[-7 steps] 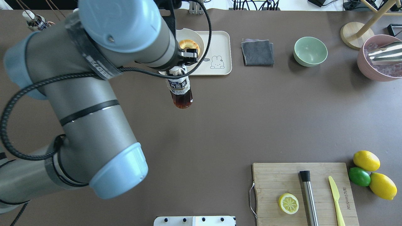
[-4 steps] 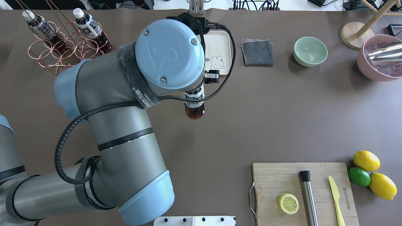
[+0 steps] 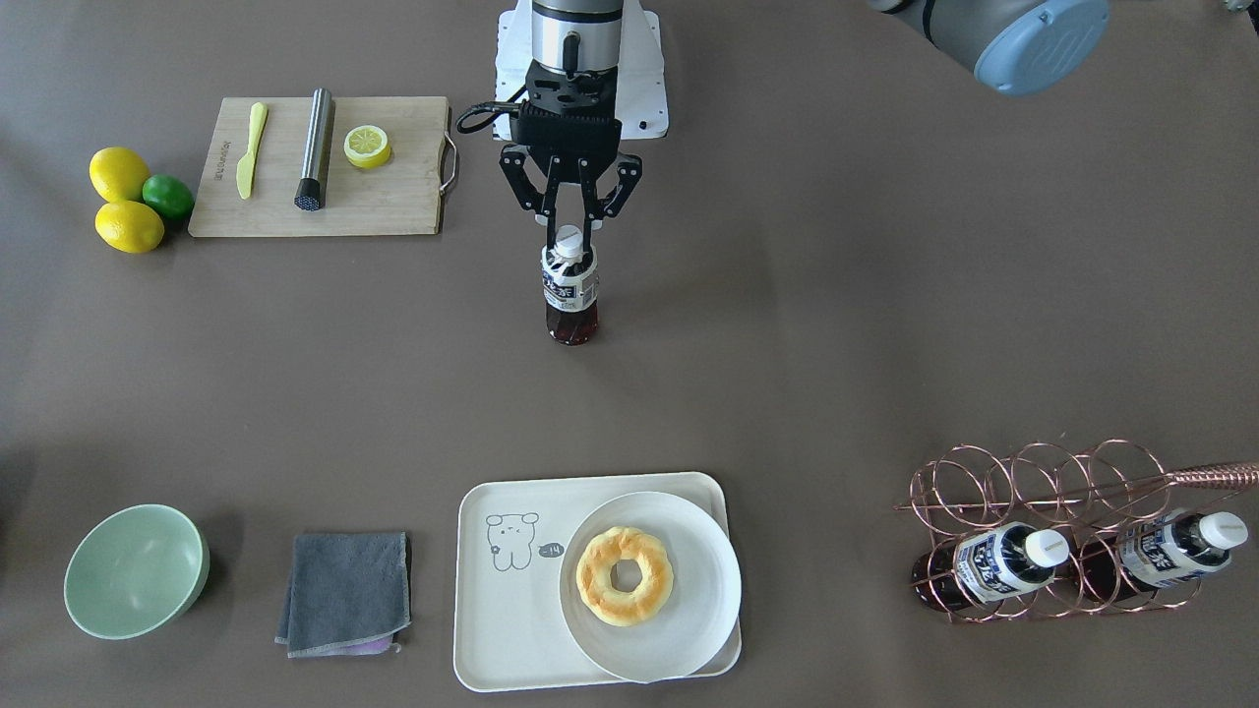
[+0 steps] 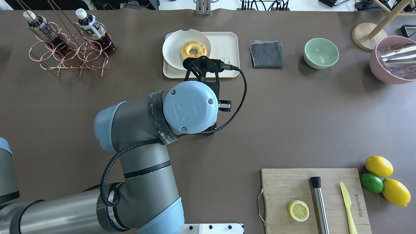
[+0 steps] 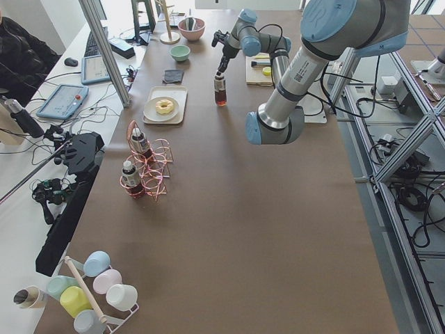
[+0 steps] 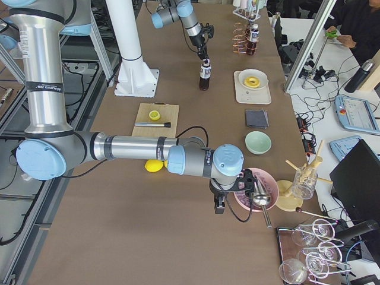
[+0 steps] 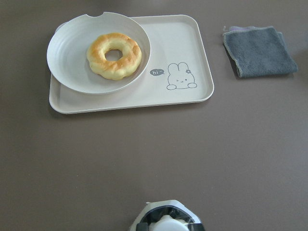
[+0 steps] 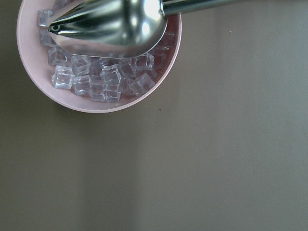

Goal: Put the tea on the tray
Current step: 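Carry the tea bottle with the left gripper toward the tray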

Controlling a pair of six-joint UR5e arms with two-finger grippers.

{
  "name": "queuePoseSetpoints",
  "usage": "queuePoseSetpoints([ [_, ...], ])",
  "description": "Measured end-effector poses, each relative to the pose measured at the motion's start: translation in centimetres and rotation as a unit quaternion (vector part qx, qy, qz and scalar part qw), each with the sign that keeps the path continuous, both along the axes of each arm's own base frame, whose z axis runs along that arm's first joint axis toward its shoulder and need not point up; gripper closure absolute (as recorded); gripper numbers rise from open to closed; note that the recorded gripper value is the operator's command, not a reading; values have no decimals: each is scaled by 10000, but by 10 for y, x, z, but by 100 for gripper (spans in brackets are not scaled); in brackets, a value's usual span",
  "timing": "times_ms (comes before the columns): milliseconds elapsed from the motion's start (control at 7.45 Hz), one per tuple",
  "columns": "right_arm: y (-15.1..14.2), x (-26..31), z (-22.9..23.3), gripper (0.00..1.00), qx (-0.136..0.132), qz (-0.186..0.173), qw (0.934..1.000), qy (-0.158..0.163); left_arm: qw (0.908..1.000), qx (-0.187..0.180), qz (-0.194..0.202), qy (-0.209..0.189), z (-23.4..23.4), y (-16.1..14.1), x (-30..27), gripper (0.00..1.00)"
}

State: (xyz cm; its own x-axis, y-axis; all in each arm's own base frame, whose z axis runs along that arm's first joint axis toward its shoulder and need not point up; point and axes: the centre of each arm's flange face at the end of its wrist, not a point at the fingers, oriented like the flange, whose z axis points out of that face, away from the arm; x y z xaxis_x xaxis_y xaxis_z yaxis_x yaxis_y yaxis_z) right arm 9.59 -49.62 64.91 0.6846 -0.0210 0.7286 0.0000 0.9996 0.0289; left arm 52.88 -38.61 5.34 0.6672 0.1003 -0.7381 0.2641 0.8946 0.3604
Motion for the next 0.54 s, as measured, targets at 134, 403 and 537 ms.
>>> queuePoseSetpoints([
  [134,0,0,0,0,-1,4,10000,1,10000,-1,2,-6,1,0,1,45],
  [403,1,0,1,0,-6,4,10000,1,10000,-5,5,-15,2,0,1,2],
  [537,1,1,1,0,-8,5,10000,1,10000,-7,6,-20,2,0,1,2],
])
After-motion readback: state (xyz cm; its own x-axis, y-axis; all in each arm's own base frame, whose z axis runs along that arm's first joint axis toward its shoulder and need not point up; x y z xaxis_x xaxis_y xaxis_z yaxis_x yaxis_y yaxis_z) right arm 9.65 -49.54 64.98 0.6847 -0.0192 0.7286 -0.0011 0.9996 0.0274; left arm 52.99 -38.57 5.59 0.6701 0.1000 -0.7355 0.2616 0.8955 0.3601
